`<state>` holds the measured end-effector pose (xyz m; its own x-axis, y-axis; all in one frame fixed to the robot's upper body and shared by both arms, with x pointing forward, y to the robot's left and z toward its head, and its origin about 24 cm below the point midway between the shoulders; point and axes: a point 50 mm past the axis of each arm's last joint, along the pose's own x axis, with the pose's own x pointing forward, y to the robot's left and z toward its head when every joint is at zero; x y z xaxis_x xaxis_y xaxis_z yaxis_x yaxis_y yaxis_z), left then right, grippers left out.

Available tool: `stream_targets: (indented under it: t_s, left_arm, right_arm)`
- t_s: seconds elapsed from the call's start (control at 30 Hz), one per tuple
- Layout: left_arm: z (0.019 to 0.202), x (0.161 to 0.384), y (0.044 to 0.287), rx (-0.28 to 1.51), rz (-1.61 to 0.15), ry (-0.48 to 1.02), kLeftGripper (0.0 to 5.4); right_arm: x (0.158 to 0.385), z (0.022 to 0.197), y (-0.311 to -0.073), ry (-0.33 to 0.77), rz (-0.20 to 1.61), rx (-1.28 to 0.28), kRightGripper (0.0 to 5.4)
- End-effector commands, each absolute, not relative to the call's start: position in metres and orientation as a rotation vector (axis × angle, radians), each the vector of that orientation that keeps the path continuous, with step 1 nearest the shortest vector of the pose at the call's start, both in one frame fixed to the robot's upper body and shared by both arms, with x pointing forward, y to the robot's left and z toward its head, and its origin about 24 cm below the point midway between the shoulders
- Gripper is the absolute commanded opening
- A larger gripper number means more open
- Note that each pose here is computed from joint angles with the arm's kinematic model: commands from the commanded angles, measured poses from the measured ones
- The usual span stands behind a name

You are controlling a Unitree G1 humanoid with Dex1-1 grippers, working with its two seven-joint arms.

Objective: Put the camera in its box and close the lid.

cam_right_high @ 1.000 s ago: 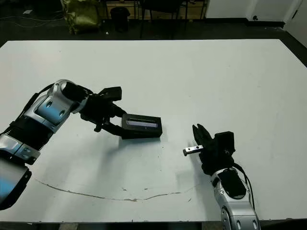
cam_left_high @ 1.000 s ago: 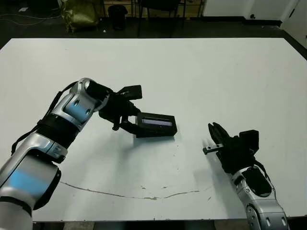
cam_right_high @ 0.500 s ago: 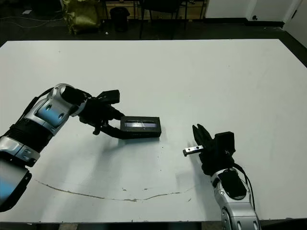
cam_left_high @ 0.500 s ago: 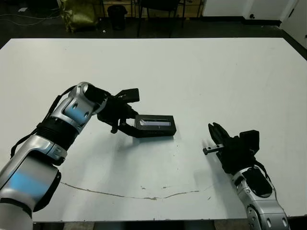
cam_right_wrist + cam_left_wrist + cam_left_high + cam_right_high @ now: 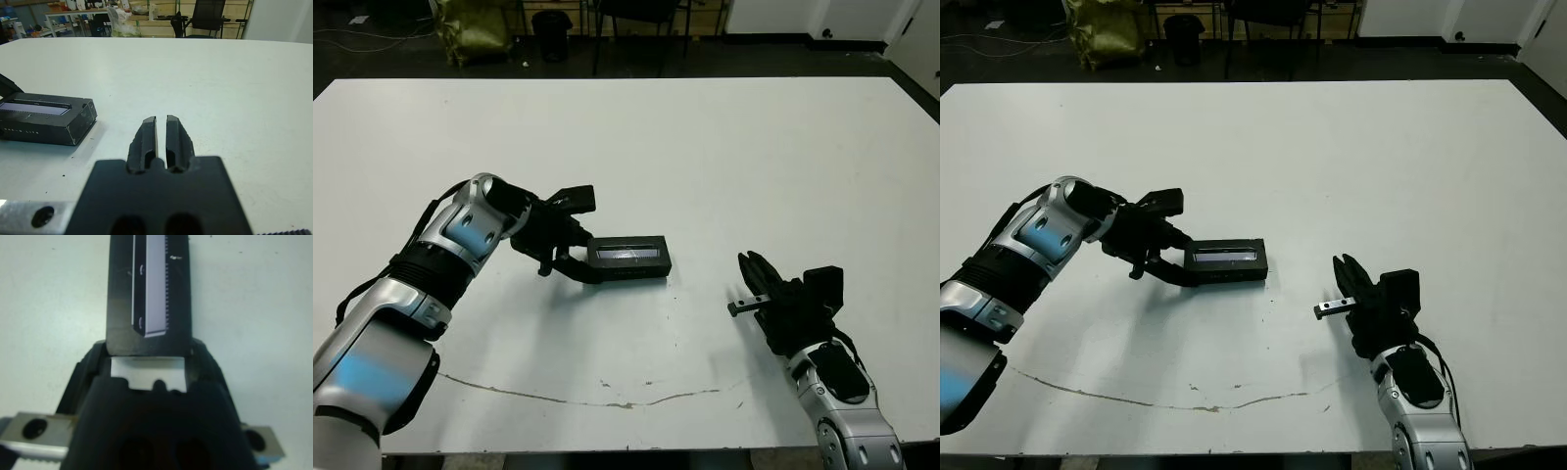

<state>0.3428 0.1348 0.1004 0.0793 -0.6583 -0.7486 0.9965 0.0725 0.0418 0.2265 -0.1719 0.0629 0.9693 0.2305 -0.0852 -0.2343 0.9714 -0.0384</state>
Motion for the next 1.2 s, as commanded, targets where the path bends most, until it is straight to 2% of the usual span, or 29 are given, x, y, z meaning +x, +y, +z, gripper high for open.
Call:
stream_targets:
  t_s: [0.03,0.6,0.8,1.03,1.07,1.2]
  left_arm:
    - [0.08,0.336,0.146,0.621,-1.36,0.745,2.26]
    - [0.069,0.333,0.144,0.671,-1.329,0.742,2.26]
    - [0.067,0.332,0.138,0.898,-1.438,0.674,3.63]
    - [0.064,0.333,0.14,0.949,-1.484,0.666,5.24]
    - [0.064,0.333,0.141,0.949,-1.489,0.669,5.39]
    - [0.063,0.332,0.148,0.956,-1.509,0.691,5.39]
  right_arm:
    - [0.224,0.057,-0.176,0.119,0.219,-0.05,0.0]
    - [0.223,0.057,-0.176,0.111,0.225,-0.042,0.0]
    - [0.224,0.057,-0.176,0.103,0.228,-0.039,0.0]
    - [0.224,0.058,-0.177,0.101,0.229,-0.051,0.0]
    - [0.224,0.058,-0.177,0.101,0.23,-0.05,0.0]
    - [0.224,0.059,-0.177,0.107,0.222,-0.051,0.0]
